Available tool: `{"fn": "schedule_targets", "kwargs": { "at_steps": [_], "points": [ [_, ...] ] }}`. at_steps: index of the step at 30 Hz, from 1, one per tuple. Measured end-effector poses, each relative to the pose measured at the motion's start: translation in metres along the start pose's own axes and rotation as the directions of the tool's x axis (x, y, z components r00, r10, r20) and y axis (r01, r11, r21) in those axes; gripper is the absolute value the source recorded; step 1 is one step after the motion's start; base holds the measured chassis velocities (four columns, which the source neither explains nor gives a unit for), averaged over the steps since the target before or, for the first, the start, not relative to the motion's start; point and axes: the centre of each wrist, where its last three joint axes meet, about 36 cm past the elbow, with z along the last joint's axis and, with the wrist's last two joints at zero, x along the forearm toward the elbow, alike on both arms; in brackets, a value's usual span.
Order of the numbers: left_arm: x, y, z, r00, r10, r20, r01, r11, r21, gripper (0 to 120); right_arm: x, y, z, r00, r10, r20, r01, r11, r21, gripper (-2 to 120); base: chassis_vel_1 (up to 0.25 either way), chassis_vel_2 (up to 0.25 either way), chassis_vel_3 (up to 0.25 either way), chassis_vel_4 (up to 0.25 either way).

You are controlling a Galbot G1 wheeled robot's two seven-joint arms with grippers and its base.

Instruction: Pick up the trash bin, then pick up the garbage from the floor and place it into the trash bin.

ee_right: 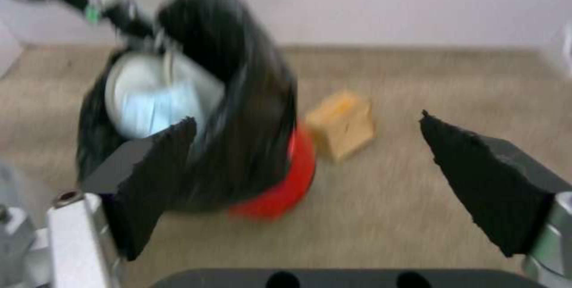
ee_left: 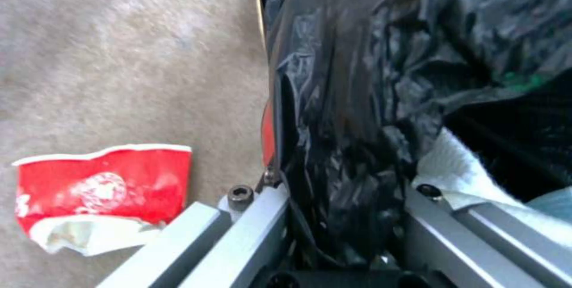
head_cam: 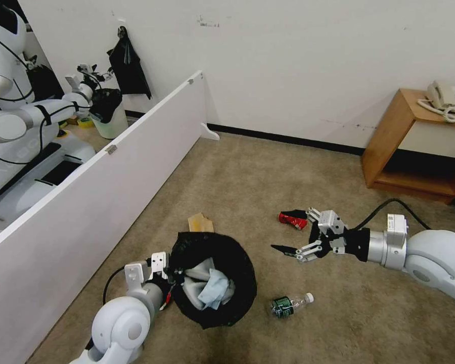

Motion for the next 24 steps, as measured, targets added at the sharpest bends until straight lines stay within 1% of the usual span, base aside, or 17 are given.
{"fn": "schedule_targets", "kwargs": {
  "at_steps": [1, 4, 5, 7, 10, 12, 16, 17, 18, 19, 21, 22, 23, 24],
  "points": [
    [0.0, 0.0, 0.0, 1.0, 0.0, 0.0, 0.0, 1.0, 0.0, 0, 0.0, 0.0, 0.0, 1.0, 0.0, 0.0, 0.0, 1.0, 0.0, 98, 0.0, 0.0, 0.0, 0.0],
    [0.0, 0.001, -0.001, 0.999, -0.025, 0.023, 0.025, 1.0, 0.004, 0, 0.008, -0.009, 0.015, 0.993, -0.024, -0.118, 0.021, 1.0, -0.022, 100, 0.0, 0.0, 0.0, 0.0],
    [0.0, 0.001, -0.001, 0.999, -0.025, 0.023, 0.025, 1.0, 0.004, 0, 0.008, -0.009, 0.015, 0.993, -0.024, -0.118, 0.021, 1.0, -0.022, 100, 0.0, 0.0, 0.0, 0.0],
    [-0.001, 0.001, -0.001, 0.999, -0.03, 0.033, 0.029, 0.999, 0.014, 0, 0.01, -0.01, 0.018, 0.983, -0.054, -0.177, 0.047, 0.998, -0.039, 100, 0.0, 0.0, 0.0, 0.0],
    [-0.001, 0.0, -0.001, 0.999, -0.028, 0.038, 0.028, 0.999, 0.021, 0, 0.01, -0.011, 0.019, 0.976, -0.073, -0.206, 0.064, 0.997, -0.048, 100, 0.0, 0.0, 0.0, 0.0],
    [-0.001, -0.001, -0.001, 0.999, -0.025, 0.047, 0.024, 0.999, 0.03, 0, 0.008, -0.011, 0.022, 0.968, -0.091, -0.234, 0.077, 0.995, -0.067, 100, 0.0, 0.0, 0.0, 0.0],
    [-0.001, -0.001, -0.001, 0.998, -0.025, 0.053, 0.023, 0.999, 0.037, 0, -0.001, -0.011, 0.026, 0.966, -0.103, -0.235, 0.084, 0.993, -0.089, 100, 0.0, 0.0, 0.0, 0.0],
    [-0.001, -0.001, -0.001, 0.998, -0.023, 0.056, 0.021, 0.999, 0.04, 0, -0.01, -0.009, 0.029, 0.967, -0.119, -0.226, 0.098, 0.99, -0.102, 100, 0.0, 0.0, 0.0, 0.0],
    [-0.001, 0.0, -0.002, 0.998, -0.023, 0.062, 0.02, 0.999, 0.044, 0, -0.036, -0.01, 0.029, 0.969, -0.153, -0.192, 0.132, 0.984, -0.118, 100, 0.0, 0.0, 0.0, 0.0],
    [-0.001, 0.0, -0.002, 0.998, -0.023, 0.062, 0.02, 0.999, 0.044, 0, -0.036, -0.01, 0.029, 0.969, -0.153, -0.192, 0.132, 0.984, -0.118, 100, 0.0, 0.0, 0.0, 0.0],
    [-0.001, 0.0, -0.002, 0.997, -0.023, 0.068, 0.02, 0.999, 0.05, 0, -0.068, -0.015, 0.018, 0.974, -0.18, -0.14, 0.164, 0.979, -0.118, 100, 0.0, 0.0, 0.0, 0.0],
    [-0.001, 0.0, -0.002, 0.997, -0.023, 0.068, 0.02, 0.999, 0.05, 0, -0.068, -0.015, 0.018, 0.974, -0.18, -0.14, 0.164, 0.979, -0.118, 100, 0.0, 0.0, 0.0, 0.0],
    [-0.001, 0.0, -0.002, 0.997, -0.023, 0.069, 0.019, 0.998, 0.052, 0, -0.08, -0.016, 0.014, 0.972, -0.196, -0.127, 0.181, 0.976, -0.122, 100, 0.0, 0.0, 0.0, 0.0],
    [0.0, 0.0, -0.004, 0.997, -0.023, 0.074, 0.019, 0.998, 0.055, 0, -0.1, -0.018, 0.007, 0.968, -0.224, -0.11, 0.21, 0.97, -0.125, 100, 0.0, 0.0, 0.0, 0.0]
  ]
}}
